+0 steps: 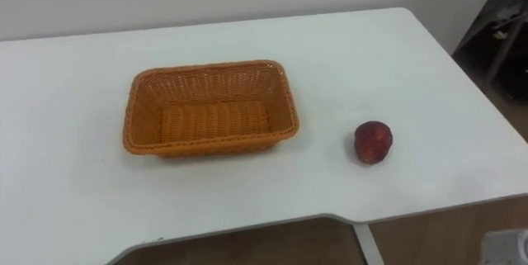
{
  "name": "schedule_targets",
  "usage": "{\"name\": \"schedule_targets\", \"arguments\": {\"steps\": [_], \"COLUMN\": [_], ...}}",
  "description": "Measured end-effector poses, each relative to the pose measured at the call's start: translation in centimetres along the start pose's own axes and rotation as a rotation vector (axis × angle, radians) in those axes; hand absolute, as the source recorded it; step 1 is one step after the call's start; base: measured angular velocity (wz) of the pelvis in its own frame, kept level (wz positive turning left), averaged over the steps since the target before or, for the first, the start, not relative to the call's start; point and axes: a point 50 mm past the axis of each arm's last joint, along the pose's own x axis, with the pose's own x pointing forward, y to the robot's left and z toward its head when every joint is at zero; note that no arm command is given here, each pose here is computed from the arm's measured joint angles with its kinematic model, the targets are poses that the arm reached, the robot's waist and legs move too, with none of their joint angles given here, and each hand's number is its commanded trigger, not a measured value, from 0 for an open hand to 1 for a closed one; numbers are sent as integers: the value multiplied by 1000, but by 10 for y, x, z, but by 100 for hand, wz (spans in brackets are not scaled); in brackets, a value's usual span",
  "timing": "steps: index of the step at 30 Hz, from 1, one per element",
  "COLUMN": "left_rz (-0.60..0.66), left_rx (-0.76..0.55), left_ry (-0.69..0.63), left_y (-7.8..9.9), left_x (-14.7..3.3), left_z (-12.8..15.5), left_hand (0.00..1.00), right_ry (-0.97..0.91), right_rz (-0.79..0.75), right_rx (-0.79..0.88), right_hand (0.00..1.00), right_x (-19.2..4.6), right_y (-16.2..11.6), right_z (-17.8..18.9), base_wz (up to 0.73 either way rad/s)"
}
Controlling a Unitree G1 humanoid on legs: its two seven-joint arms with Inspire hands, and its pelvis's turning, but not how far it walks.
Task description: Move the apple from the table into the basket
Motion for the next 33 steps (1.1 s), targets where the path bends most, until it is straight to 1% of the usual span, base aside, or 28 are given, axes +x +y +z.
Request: {"name": "schedule_targets", "arguments": {"steps": [2,6,8,9,11,12,15,18,20,25,28,33], "left_rz": [-7,-16,-34,-38,-50,-55,-74,-75,-78,-90,-102,-112], "left_rx": [16,29,55,59,80,84,110,114,115,115,117,121], "left_ry": [0,-13,-23,-25,-44,-49,-55,-53,-50,-49,-36,-31], "left_y": [-1,-3,-6,-7,-10,-11,-14,-14,-15,-15,-15,-12], "left_x": [0,1,2,2,2,2,1,1,1,1,0,0], "left_z": [-1,5,10,11,15,15,16,15,14,14,9,7], "left_hand": [0,0,0,0,0,0,0,0,0,0,0,0], "right_ry": [-64,-218,-316,-330,-358,-359,-342,-320,-296,-246,-225,-225], "right_rz": [56,194,305,333,440,463,605,688,745,825,871,932], "right_rx": [12,-73,-119,-129,-152,-158,-190,-210,-251,-326,-372,-414], "right_hand": [0,0,0,0,0,0,0,0,0,0,0,0], "right_x": [-7,-25,-39,-42,-53,-55,-68,-74,-77,-78,-82,-88], "right_y": [11,28,41,43,52,53,62,66,67,67,66,68], "right_z": [12,20,25,25,24,23,15,9,0,-16,-25,-30], "base_wz": [-2,0,0,0,-4,0,8,6,4,0,0,0]}}
